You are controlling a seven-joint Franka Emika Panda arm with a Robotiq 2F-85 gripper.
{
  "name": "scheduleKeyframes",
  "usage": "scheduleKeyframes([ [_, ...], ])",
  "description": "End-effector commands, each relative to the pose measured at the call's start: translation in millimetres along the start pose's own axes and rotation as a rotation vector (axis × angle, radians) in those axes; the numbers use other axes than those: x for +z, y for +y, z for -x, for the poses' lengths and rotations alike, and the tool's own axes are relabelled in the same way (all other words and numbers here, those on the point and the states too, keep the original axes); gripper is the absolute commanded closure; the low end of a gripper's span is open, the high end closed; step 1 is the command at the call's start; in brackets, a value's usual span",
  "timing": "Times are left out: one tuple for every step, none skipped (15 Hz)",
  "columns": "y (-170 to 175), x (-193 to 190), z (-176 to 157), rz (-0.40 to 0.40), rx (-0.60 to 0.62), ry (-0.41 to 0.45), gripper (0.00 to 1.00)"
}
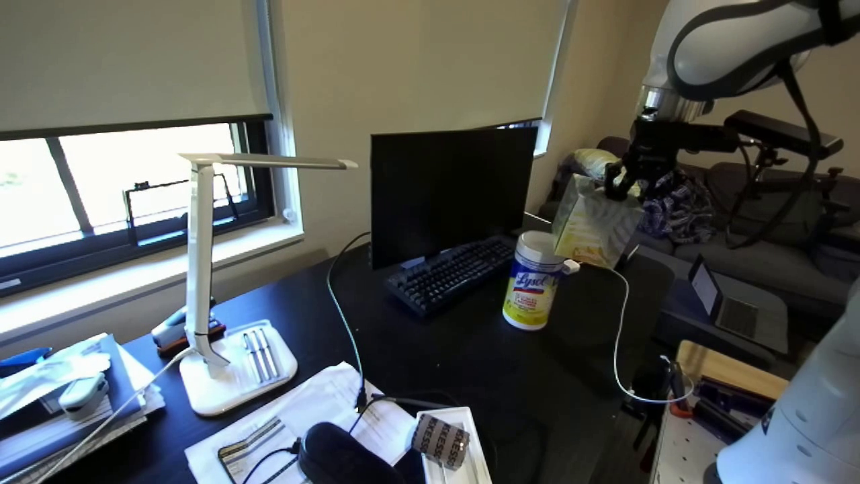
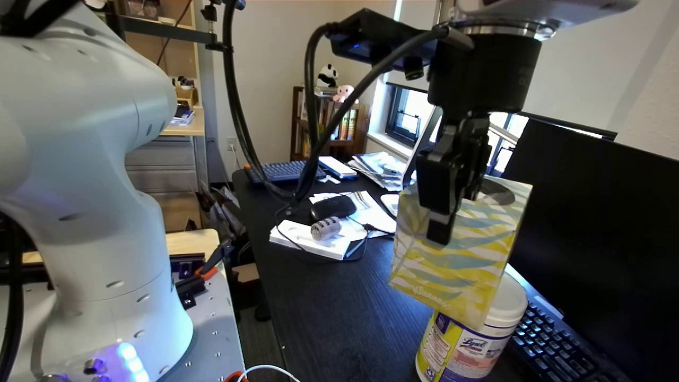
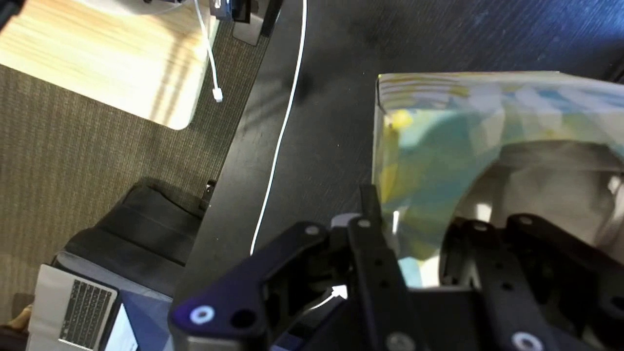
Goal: Place the eyeglass case and the brown packet on the left side of the desk then place the tissue box on the right side
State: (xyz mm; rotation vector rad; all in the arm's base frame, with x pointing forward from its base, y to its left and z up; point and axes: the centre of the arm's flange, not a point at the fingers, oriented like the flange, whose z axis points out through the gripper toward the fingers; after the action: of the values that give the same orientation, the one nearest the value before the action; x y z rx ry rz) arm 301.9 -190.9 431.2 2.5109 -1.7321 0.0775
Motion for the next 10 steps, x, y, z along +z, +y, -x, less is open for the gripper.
scheduleKeyframes([
  [35,2,4,-0.052,0.003,0.008,0.96],
  [44,4,8,-0.066,-0.006,0.025,0.97],
  [53,5,13,-0.077,-0.022,0.036,0.96],
  [64,8,13,-0.088,-0.039,0.042,0.96],
  [72,9,14,-0.109,-0.040,0.038,0.97],
  [73,10,15,-0.136,-0.060,0.023,0.97],
  [54,9,6,-0.080,-0.023,0.011,0.94],
  [60,9,7,-0.094,-0.033,0.012,0.94],
  [64,8,8,-0.105,-0.037,0.016,0.94],
  [65,6,9,-0.111,-0.039,0.020,0.94],
])
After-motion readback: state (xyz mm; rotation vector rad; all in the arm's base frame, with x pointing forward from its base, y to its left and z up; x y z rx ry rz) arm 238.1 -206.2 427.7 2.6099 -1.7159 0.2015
